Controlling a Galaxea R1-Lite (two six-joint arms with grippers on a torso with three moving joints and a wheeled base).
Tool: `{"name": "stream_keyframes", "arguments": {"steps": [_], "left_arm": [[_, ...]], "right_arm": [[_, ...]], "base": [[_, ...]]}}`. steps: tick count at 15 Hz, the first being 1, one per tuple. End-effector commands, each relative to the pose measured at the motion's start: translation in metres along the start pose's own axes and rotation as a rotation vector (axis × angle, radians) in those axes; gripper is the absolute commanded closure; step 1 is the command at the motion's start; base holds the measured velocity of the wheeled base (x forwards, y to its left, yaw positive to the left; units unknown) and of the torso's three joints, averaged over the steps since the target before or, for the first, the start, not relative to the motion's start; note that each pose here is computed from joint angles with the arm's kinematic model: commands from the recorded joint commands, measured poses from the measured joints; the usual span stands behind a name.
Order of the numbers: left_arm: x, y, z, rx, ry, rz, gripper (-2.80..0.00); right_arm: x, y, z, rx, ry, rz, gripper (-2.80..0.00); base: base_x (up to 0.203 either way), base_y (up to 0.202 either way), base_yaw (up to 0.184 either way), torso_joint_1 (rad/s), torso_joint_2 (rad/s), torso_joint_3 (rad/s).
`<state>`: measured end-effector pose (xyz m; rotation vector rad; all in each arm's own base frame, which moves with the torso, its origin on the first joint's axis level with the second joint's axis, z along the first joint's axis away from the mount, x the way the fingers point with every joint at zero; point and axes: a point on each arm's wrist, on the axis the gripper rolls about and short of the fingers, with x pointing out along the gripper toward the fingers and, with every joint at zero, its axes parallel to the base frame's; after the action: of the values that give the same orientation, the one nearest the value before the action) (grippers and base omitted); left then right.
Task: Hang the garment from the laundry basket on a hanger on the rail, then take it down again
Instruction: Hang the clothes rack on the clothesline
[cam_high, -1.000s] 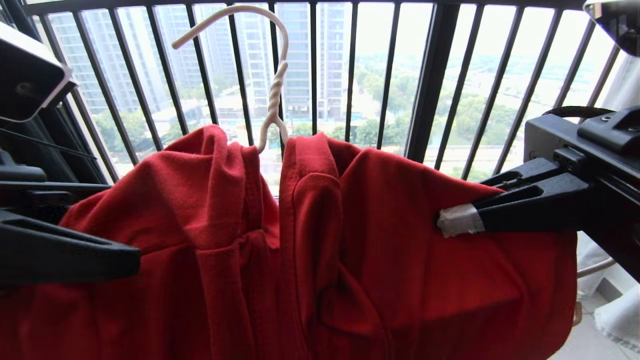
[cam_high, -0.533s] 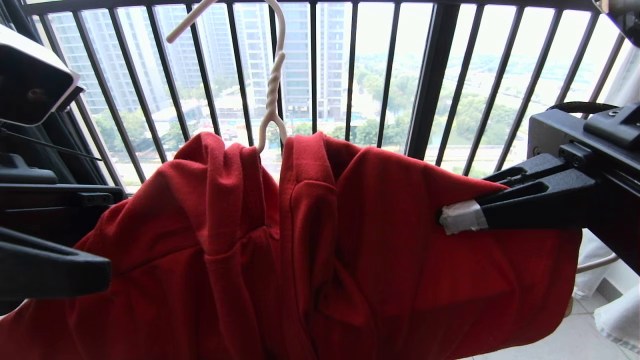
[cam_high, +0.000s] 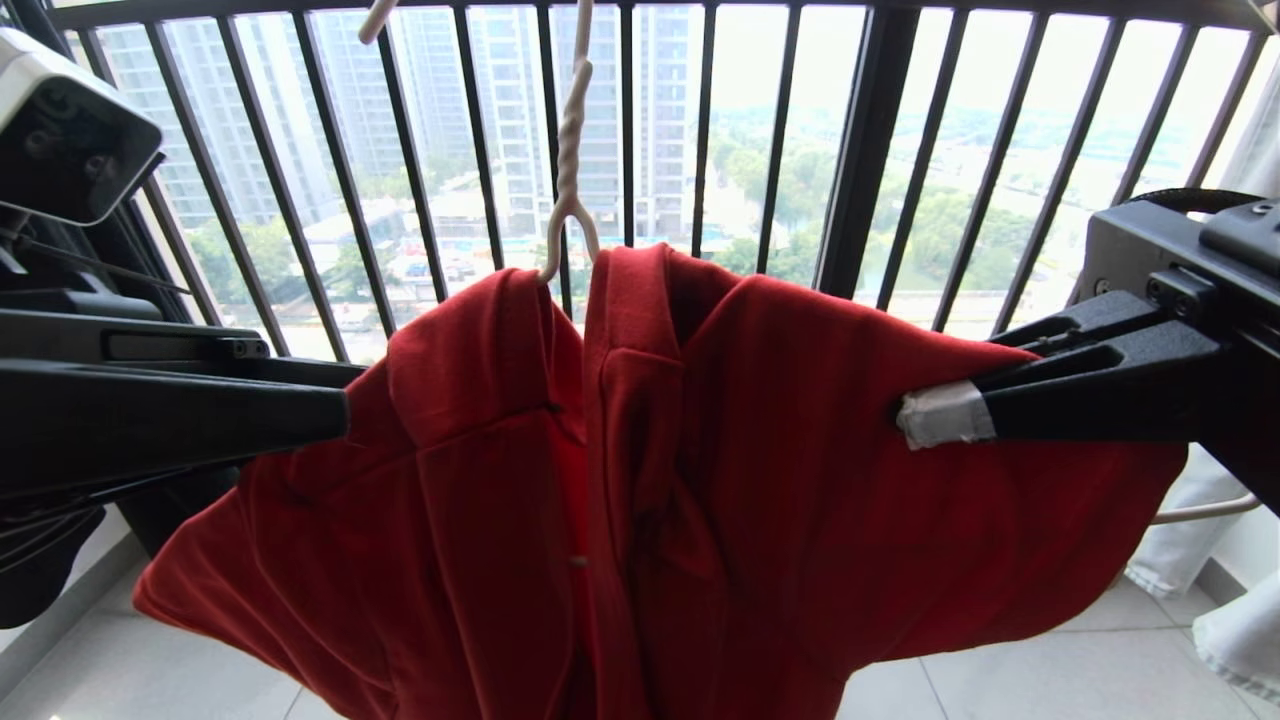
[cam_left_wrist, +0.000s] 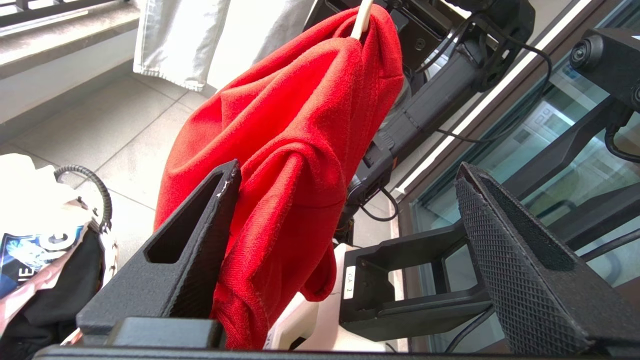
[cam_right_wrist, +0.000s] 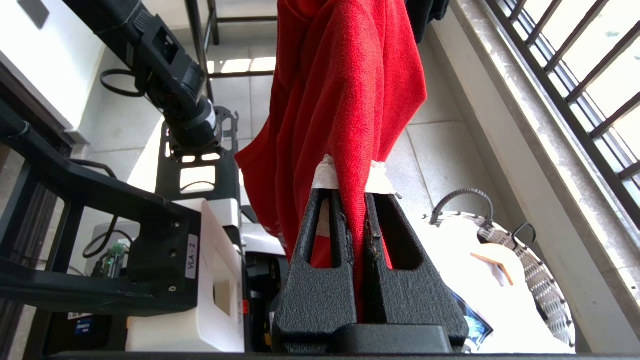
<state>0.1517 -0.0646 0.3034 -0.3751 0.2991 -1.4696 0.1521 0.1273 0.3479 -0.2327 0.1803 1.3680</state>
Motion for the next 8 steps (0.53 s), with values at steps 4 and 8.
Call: {"name": "stream_keyframes", "arguments": {"steps": [4,8], "left_arm": [[-0.002,-0.002,0.001,0.007,-0.006,0.004,-2.8],[-0.016,-0.001,0.011,0.034,-0.052,0.083,-2.8]], "right_arm": [[-0.001,0.0,0.0,-0.002,-0.001,0.001,0.0],[-0.002,-0.002,-0.001,0.0,0.0,-0.014,0.0]], "base": [[0.0,0.0,0.0,0.0,0.0,0.0],[0.0,0.0,0.0,0.0,0.0,0.0]]}}
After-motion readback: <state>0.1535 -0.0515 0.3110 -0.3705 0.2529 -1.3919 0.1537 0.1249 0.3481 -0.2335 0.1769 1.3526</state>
